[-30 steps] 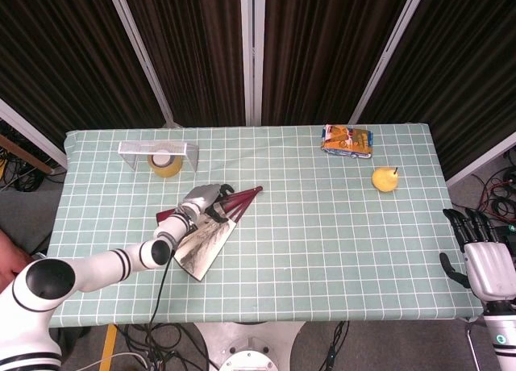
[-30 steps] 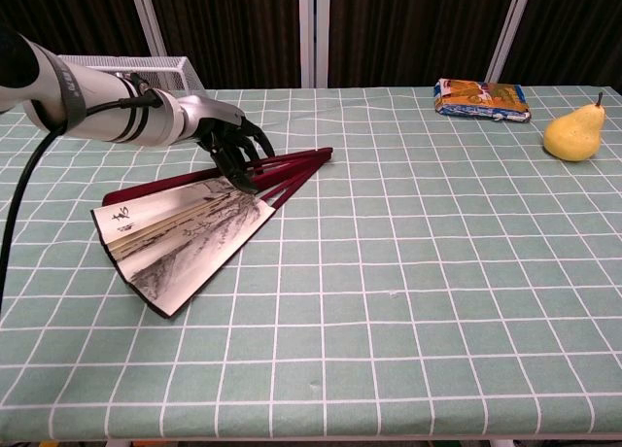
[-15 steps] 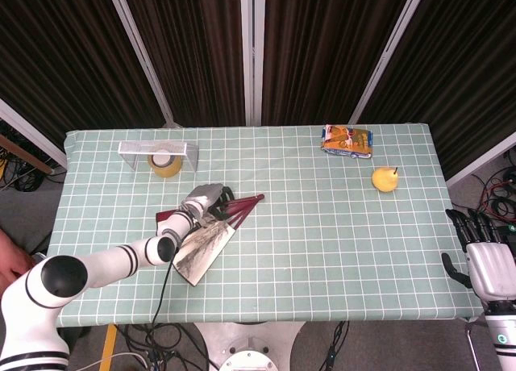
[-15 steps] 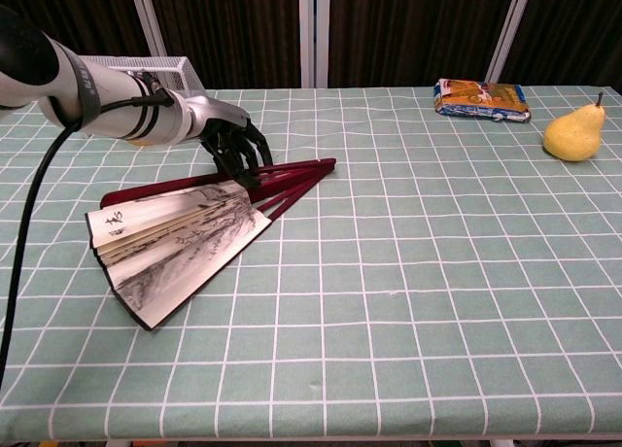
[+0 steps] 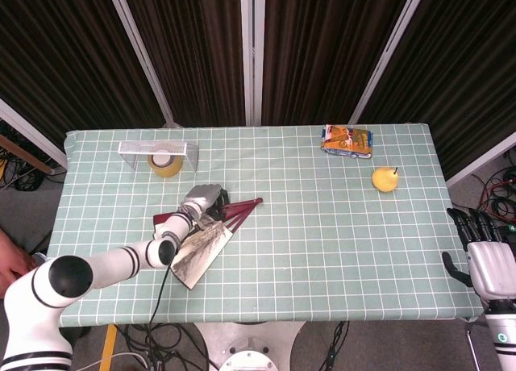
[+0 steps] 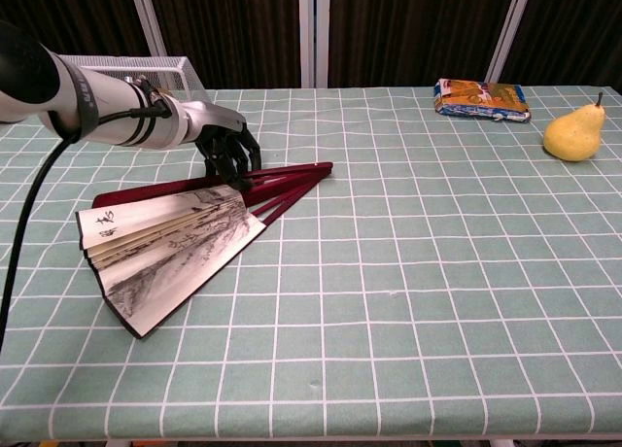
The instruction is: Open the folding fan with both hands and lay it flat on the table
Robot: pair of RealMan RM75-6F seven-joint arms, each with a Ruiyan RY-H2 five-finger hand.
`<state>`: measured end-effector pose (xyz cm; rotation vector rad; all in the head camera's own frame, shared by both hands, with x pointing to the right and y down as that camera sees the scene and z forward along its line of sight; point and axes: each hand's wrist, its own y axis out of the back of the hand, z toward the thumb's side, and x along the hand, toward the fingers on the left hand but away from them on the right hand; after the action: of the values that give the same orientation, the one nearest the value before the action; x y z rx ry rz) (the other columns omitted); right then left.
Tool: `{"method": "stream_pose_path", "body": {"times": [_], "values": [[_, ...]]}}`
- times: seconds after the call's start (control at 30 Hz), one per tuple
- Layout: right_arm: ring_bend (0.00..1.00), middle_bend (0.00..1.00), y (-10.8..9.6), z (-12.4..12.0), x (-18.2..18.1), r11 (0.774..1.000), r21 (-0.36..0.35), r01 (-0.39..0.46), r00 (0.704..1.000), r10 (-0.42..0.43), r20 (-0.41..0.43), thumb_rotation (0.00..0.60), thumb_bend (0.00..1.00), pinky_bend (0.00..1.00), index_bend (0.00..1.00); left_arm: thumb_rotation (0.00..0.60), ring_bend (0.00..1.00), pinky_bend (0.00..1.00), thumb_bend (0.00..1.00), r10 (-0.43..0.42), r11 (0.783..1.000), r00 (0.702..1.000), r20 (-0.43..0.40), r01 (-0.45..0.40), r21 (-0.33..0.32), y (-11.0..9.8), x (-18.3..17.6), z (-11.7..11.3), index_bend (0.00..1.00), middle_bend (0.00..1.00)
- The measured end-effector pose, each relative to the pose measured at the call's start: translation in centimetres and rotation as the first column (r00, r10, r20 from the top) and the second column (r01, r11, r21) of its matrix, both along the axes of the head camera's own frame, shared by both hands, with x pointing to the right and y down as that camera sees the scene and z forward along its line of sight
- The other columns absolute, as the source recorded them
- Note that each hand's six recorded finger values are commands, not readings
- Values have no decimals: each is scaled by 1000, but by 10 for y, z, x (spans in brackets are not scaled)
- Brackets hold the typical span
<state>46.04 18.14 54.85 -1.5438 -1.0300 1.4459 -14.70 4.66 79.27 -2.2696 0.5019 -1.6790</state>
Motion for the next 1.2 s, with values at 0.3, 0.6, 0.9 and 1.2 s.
{"method": "stream_pose_path", "body": {"times": [0.3, 0.6, 0.9, 1.2], "values": [[0, 107, -3, -5, -1, 1000, 15, 4, 1000, -5, 23, 600, 317, 0, 63, 600, 624, 753, 386, 31, 999, 999, 16, -32, 34, 3, -1, -4, 619, 673], [0, 115, -14, -9, -12, 1000, 0, 15, 989, -15, 149, 600, 327, 0, 63, 600, 639, 762, 383, -14, 993, 997, -72, 22, 117, -12, -13, -52, 624, 685], [0, 120, -29, 11, -44, 985, -167, 43, 887, 39, 461, 600, 322, 0, 63, 600, 639, 752, 384, -26, 954, 964, -265, 103, 283, -23, -28, -128, 624, 685], [0, 135, -57, 41, -117, 909, -380, 169, 633, 195, 749, 600, 167, 0, 63, 600, 639, 752, 388, -44, 882, 852, -521, 277, 380, -34, -33, -197, 623, 687]]}}
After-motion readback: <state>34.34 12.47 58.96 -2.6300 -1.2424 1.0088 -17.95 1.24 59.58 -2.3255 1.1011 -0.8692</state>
